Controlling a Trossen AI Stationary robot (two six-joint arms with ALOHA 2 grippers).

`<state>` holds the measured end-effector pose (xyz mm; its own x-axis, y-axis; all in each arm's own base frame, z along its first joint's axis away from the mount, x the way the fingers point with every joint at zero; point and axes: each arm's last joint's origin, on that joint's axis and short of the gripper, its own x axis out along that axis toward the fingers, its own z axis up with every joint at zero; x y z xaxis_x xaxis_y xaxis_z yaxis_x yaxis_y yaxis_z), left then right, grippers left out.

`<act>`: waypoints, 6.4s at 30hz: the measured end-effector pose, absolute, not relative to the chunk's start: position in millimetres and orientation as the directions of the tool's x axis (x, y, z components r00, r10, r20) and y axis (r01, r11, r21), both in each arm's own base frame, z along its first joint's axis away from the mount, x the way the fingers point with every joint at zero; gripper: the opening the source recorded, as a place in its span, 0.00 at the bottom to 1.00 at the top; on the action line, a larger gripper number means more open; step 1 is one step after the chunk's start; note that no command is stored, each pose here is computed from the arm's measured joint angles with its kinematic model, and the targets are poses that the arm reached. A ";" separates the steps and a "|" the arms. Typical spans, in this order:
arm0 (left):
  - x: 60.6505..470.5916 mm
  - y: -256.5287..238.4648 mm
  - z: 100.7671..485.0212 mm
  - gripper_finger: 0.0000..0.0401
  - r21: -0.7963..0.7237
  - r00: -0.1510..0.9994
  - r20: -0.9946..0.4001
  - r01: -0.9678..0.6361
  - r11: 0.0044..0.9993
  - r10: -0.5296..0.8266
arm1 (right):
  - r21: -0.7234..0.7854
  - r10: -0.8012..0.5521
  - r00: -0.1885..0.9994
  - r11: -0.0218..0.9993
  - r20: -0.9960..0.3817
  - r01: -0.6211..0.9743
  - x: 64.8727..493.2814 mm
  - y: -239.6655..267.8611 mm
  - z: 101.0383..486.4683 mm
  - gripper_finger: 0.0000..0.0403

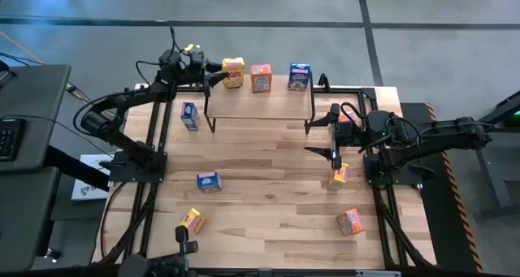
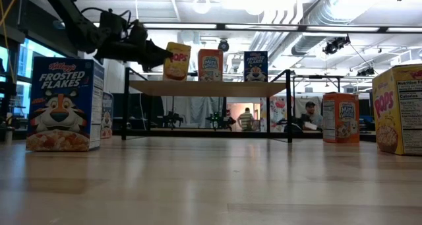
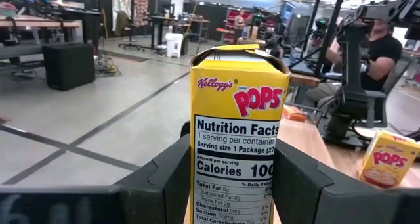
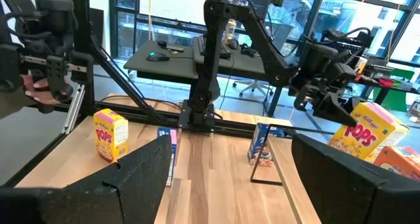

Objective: Stack cereal on shelf
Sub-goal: Put the middle yellow cereal box on the shelf, then put the top orange cereal box on the shelf aligned with the other orange cereal box

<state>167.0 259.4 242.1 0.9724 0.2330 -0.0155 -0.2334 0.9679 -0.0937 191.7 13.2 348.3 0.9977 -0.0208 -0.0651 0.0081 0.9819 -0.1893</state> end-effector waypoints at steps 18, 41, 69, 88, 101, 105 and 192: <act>159.4 266.2 235.4 0.41 -0.073 0.969 -0.042 -0.248 0.966 0.245 | -0.189 -0.021 0.998 0.982 -0.065 0.008 191.7 13.2 348.3 0.77; 160.0 266.3 235.3 0.41 -0.055 0.963 -0.044 -0.268 0.962 0.265 | -0.187 -0.021 0.998 0.982 -0.066 0.008 191.8 13.2 348.1 0.77; 159.5 266.8 231.2 0.56 -0.128 0.952 -0.080 -0.305 0.944 0.296 | -0.186 -0.021 0.998 0.982 -0.066 0.008 191.8 13.3 348.1 0.77; 151.0 250.5 264.4 0.57 -0.110 0.955 -0.008 -0.294 0.949 0.295 | -0.186 -0.021 0.998 0.982 -0.066 0.008 191.8 13.3 348.1 0.77; 137.4 223.6 306.3 0.57 -0.075 0.953 0.101 -0.280 0.957 0.287 | -0.138 -0.020 0.998 0.990 -0.066 0.011 191.8 13.3 348.1 0.77; 134.4 216.5 315.1 0.57 -0.094 0.951 0.126 -0.270 0.958 0.281 | -0.082 -0.018 0.997 0.997 -0.072 0.012 191.7 13.3 347.5 0.77; 179.4 150.9 337.3 0.57 -0.062 0.978 0.205 0.038 0.997 -0.025 | -0.301 -0.297 -0.075 0.953 -0.952 0.037 171.6 -111.0 266.6 0.76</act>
